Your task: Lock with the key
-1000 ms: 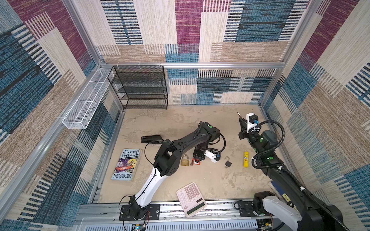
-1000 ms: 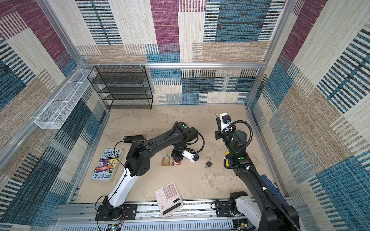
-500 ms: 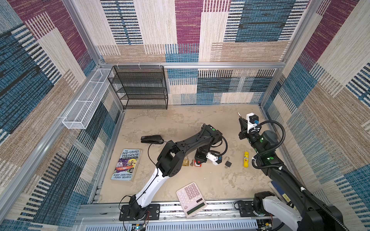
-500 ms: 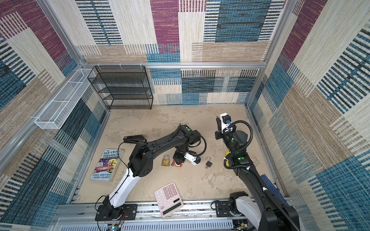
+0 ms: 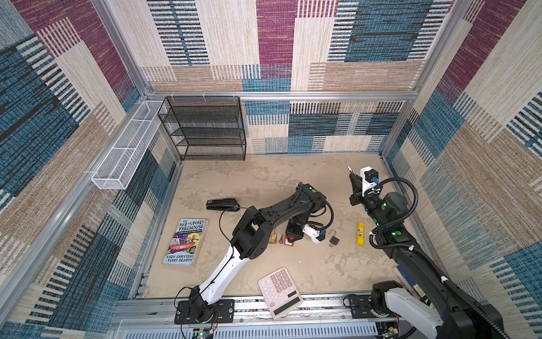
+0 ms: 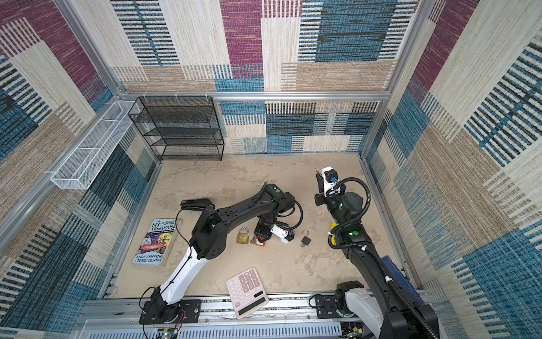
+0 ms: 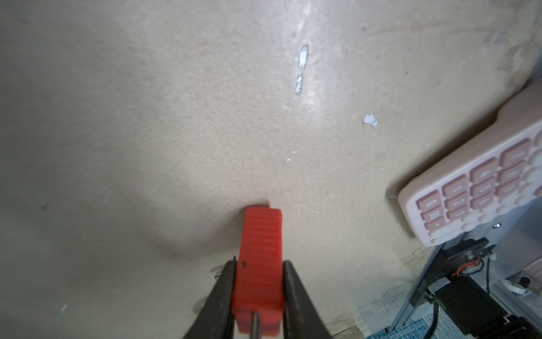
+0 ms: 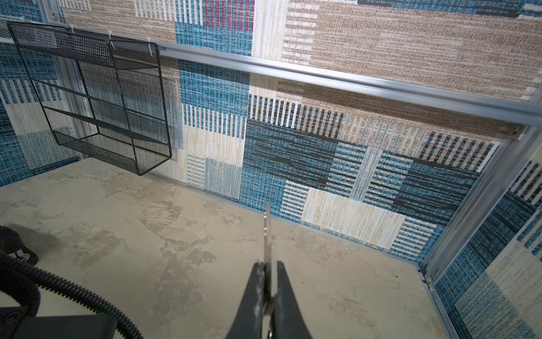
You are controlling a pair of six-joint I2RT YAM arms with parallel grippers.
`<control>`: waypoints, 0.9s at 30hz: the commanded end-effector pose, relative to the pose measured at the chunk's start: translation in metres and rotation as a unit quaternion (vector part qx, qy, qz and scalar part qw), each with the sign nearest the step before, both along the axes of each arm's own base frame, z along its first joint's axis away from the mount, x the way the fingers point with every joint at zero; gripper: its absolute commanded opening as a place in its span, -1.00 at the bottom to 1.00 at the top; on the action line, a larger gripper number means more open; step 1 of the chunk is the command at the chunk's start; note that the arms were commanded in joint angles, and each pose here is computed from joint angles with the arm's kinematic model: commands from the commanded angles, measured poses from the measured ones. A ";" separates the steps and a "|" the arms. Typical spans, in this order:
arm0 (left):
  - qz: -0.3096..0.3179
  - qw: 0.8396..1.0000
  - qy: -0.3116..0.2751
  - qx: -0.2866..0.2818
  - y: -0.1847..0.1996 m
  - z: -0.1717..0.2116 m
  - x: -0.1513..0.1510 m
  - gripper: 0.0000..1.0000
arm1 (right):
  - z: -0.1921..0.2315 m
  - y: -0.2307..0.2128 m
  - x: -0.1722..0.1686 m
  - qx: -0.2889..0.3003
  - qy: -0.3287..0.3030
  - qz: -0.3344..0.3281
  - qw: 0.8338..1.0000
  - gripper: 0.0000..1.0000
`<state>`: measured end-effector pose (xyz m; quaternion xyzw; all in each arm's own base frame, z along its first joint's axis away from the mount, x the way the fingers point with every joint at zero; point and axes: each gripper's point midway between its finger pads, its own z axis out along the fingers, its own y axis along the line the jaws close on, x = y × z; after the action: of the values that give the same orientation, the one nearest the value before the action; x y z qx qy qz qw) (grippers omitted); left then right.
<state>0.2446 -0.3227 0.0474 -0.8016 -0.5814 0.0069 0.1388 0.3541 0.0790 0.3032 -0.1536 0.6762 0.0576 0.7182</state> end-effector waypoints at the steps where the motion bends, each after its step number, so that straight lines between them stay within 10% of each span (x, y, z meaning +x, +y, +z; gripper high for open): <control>1: 0.002 1.000 -0.007 -0.007 -0.004 0.002 0.003 -0.15 | 0.006 0.004 -0.003 0.004 -0.012 0.012 1.000 -1.00; 27: 0.043 0.997 -0.039 -0.049 -0.017 0.000 0.036 0.11 | 0.004 0.005 -0.004 -0.005 -0.009 0.015 1.000 -1.00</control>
<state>0.2803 -0.3374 0.0475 -0.7868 -0.6121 0.0030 0.0792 0.3510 0.0828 0.3033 -0.1641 0.6731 0.0642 0.7182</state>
